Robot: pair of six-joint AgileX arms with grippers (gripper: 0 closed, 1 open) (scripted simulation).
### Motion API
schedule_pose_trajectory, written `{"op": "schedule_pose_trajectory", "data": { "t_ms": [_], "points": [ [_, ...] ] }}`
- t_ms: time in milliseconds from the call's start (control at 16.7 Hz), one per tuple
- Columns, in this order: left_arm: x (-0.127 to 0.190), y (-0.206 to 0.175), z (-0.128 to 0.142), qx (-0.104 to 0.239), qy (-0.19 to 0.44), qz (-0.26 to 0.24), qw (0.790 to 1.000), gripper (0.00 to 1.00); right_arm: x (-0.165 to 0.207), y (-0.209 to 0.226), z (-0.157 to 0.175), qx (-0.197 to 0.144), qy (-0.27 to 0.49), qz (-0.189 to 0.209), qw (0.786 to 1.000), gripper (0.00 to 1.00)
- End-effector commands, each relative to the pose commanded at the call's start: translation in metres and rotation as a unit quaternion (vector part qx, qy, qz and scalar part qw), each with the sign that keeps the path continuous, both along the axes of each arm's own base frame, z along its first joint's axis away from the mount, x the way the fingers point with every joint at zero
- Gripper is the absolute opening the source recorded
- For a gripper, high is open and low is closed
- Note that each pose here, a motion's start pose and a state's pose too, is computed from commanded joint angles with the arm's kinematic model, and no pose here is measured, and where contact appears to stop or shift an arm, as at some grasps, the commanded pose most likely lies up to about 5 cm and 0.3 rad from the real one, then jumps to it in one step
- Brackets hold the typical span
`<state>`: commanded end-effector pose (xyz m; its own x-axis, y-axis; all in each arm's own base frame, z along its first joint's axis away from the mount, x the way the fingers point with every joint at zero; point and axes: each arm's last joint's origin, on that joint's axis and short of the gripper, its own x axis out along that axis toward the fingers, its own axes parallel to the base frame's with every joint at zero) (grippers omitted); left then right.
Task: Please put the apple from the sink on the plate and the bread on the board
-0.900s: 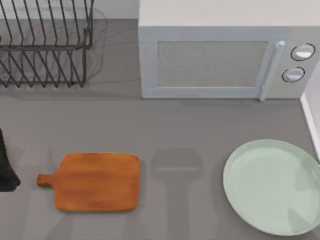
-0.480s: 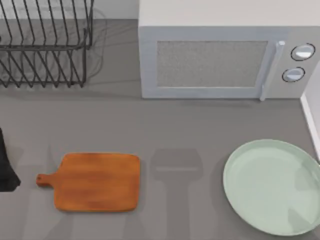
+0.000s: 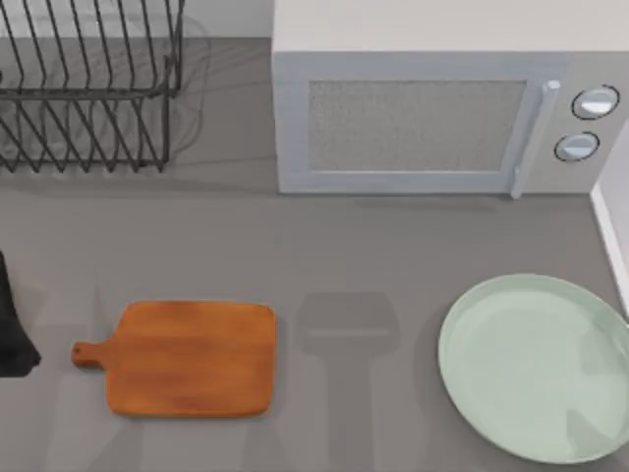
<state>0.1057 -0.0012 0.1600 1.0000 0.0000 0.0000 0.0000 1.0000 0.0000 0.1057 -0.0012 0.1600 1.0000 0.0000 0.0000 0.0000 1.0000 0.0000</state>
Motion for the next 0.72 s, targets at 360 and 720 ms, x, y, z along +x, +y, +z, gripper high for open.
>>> {"op": "schedule_pose_trajectory", "data": {
  "t_ms": [360,720],
  "points": [
    [0.000,0.000,0.000,0.000,0.000,0.000,1.000,1.00,0.000,0.000,0.000,0.000,0.000,0.000,1.000,1.00],
    [0.000,0.000,0.000,0.000,0.000,0.000,1.000,1.00,0.001,-0.001,0.012,-0.005,0.021,-0.005,1.000,1.00]
  ]
}}
